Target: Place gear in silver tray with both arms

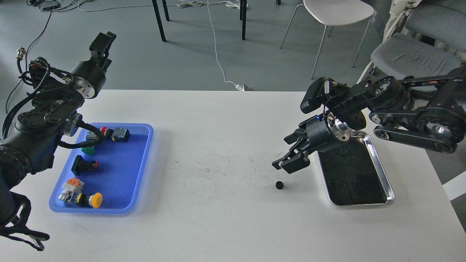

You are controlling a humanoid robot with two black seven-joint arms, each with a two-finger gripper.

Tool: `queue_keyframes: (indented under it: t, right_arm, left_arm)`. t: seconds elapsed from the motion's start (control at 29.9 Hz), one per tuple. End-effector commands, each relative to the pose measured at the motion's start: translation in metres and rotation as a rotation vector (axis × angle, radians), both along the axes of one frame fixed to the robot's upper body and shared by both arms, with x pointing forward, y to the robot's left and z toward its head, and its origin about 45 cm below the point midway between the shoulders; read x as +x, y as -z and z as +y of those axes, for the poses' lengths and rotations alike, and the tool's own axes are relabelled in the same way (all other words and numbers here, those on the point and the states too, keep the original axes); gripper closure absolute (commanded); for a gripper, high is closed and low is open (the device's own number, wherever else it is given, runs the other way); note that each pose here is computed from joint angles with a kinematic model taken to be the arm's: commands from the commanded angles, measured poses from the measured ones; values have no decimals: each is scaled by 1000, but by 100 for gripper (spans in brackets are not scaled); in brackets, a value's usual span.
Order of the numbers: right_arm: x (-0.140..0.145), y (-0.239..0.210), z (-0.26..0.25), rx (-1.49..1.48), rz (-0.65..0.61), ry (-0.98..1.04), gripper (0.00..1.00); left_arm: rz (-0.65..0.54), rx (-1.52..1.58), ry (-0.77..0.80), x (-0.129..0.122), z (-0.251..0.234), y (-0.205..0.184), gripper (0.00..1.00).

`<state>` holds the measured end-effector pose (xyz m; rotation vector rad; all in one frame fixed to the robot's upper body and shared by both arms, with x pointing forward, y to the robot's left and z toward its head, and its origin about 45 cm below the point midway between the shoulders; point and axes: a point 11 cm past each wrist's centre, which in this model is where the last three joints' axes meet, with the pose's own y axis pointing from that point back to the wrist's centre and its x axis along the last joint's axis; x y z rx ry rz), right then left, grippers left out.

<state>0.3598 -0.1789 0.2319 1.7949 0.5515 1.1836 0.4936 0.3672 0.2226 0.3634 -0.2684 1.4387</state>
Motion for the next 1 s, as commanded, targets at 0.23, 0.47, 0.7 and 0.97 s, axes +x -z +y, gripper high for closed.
queue_keyframes:
  t: [0.23, 0.47, 0.7, 0.97]
  right_arm:
    - [-15, 30, 9, -108, 21, -116, 8]
    - [-11, 41, -3, -169, 1, -131, 9]
    - [-8, 57, -4, -191, 7, -120, 13]
    - [-14, 72, 24, -191, 19, -179, 16]
  left_arm:
    - [26, -28, -43, -10, 11, 17, 3]
    - [20, -53, -58, -10, 13, 17, 3]
    - [15, -68, -64, -10, 14, 15, 3]
    - [14, -73, -70, -10, 15, 16, 3]
